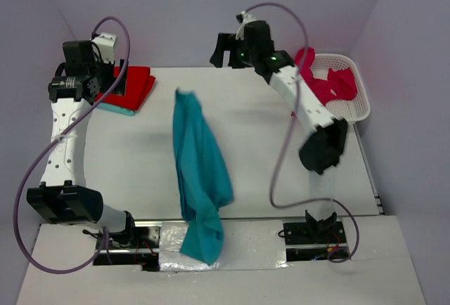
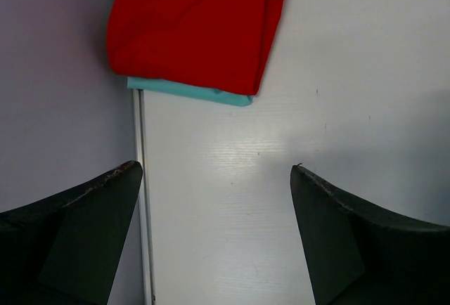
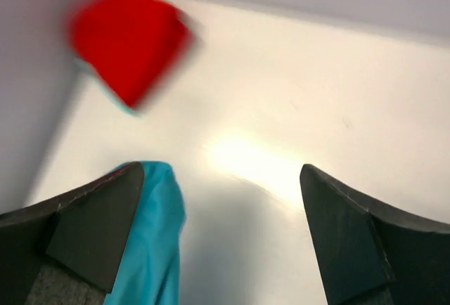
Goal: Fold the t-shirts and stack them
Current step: Move the tshirt to the center of the board, then flatten out the tshirt
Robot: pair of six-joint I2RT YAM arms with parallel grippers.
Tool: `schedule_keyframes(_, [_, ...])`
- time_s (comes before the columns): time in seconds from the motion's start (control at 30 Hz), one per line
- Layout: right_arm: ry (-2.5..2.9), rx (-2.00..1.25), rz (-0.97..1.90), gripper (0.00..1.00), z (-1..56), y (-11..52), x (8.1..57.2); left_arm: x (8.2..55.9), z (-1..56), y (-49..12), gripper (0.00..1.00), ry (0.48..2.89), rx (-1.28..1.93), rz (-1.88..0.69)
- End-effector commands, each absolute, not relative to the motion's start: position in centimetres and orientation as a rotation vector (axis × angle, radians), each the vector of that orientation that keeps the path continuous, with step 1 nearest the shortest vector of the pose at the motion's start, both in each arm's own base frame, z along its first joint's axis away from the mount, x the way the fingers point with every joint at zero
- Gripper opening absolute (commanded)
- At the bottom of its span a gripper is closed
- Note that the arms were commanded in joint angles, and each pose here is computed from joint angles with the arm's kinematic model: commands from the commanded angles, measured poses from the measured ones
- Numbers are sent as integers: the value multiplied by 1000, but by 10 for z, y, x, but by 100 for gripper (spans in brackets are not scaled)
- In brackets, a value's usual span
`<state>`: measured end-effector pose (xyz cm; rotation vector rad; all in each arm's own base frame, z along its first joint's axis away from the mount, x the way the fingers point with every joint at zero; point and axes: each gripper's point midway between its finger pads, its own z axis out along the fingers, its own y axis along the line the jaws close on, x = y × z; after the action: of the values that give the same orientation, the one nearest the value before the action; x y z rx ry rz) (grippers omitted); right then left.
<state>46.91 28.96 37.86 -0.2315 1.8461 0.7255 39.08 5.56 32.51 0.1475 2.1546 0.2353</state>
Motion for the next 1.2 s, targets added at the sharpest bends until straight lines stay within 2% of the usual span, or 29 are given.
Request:
schedule_keyframes(0.0, [2308,-142,613,100,259,249,495,392,309,52,98,2183,180,218])
schedule_keyframes(0.07, [2382,-188,502,100,238,243,481,379,282,49,95,2255,253,212])
schedule_keyframes(0.1, [2456,-229,439,100,199,242,459,374,274,47,94,2269,278,212])
schedule_keyframes(0.13, [2341,-314,464,100,240,257,424,369,266,47,94,2279,313,221])
schedule_keyframes(0.17, [2445,-398,420,100,184,253,382,359,256,46,94,2287,329,222])
schedule_keyframes(0.2, [2352,-458,488,100,192,270,366,355,253,44,94,2284,345,218])
schedule_keyframes(0.23, [2267,-571,588,100,215,294,320,351,247,40,92,2284,378,197])
schedule_keyframes(0.27, [2364,-633,627,78,173,293,280,343,237,35,91,2296,403,173])
schedule_keyframes(0.3, [2341,-674,687,53,173,299,256,338,230,27,89,2307,451,127])
schedule_keyframes(0.33, [2371,-736,722,21,159,310,225,333,220,16,84,2326,505,101])
schedule_keyframes(0.37, [2492,-700,715,11,122,299,196,324,199,10,83,2375,557,83])
schedule_keyframes(0.4, [2477,-708,773,31,116,307,184,320,187,10,82,2395,605,107])
schedule_keyframes(0.43, [2513,-711,786,56,102,308,170,318,173,7,84,2419,632,119])
schedule_keyframes(0.47, [2559,-766,793,74,84,310,146,308,149,2,86,2472,668,114])
schedule_keyframes(0.53, [2617,-793,739,96,61,312,133,302,121,1,91,2554,668,99])
schedule_keyframes(0.6, [2666,-782,706,100,39,317,129,295,98,-4,93,2617,668,55])
schedule_keyframes(0.63, [2668,-768,699,100,36,322,134,297,85,-10,100,2632,699,45])
schedule_keyframes(0.7, [2706,-716,629,100,18,325,144,307,76,-18,99,2611,720,54])
schedule_keyframes(0.73, [2713,-692,612,100,14,327,149,326,73,-7,100,2595,673,163])
schedule_keyframes(0.8, [2737,-627,571,95,4,330,158,344,60,1,99,2625,597,239])
schedule_keyframes(0.9, [2772,-617,536,78,-9,328,159,383,60,7,99,2615,516,307])
schedule_keyframes(0.93, [2783,-614,524,78,-12,326,159,387,54,8,99,2631,504,312])
schedule_keyframes(0.97, [2804,-608,509,68,-17,320,157,391,48,9,99,2646,494,328])
schedule_keyframes(1.03, [2807,-568,509,59,-16,313,161,397,26,15,99,2708,468,356])
schedule_keyframes(1.07, [2819,-544,516,41,-20,307,159,396,20,19,99,2735,462,378])
schedule_keyframes(1.1, [2801,-527,539,32,-13,306,162,396,14,23,98,2754,459,394])
schedule_keyframes(1.13, [2807,-486,540,5,-13,297,168,394,3,26,96,2780,462,406])
schedule_keyframes(1.17, [2787,-468,569,0,-5,297,173,394,0,28,90,2785,469,415])
